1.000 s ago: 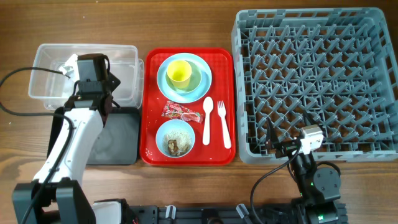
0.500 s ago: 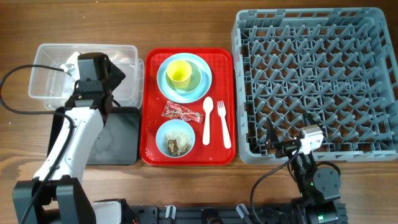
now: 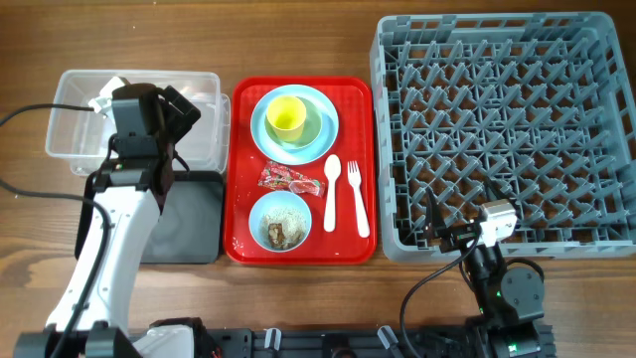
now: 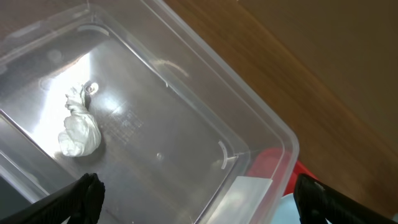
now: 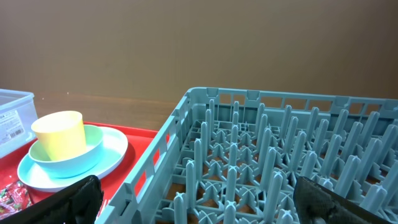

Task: Sort waste into correct bins and load items into the dishwasher rack
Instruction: 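Open the left gripper to drop the tissue into the bin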

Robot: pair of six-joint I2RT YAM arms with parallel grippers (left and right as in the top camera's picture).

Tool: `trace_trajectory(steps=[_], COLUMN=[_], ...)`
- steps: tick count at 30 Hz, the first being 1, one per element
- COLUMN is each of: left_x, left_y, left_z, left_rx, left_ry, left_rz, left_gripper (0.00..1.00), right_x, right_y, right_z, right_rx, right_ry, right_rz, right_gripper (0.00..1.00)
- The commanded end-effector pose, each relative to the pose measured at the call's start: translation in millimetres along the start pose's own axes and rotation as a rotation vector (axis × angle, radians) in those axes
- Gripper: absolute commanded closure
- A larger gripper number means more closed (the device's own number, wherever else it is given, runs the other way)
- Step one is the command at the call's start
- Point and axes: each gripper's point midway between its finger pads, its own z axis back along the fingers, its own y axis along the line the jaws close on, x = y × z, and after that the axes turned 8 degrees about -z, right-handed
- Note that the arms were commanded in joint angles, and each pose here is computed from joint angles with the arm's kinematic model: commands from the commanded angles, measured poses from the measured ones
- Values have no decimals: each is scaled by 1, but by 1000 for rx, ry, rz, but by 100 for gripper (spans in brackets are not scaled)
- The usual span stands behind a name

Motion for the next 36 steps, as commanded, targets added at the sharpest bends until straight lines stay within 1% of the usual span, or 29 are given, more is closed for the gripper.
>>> trace_trajectory(steps=[1, 24, 36], left_x=[8, -4, -5], left_y=[0, 7, 7], left_z=[10, 11, 11], left_rx=[-17, 12, 14], left_ry=[-21, 28, 31], left_rz=[5, -6, -7], left_gripper=[2, 2, 1], right_x=[1, 1, 1], right_y=[0, 0, 0], right_z=[0, 0, 0], right_rx=[1, 1, 1], right_ry=[-5, -5, -5], right_rz=[6, 6, 6], right_gripper=[0, 0, 0])
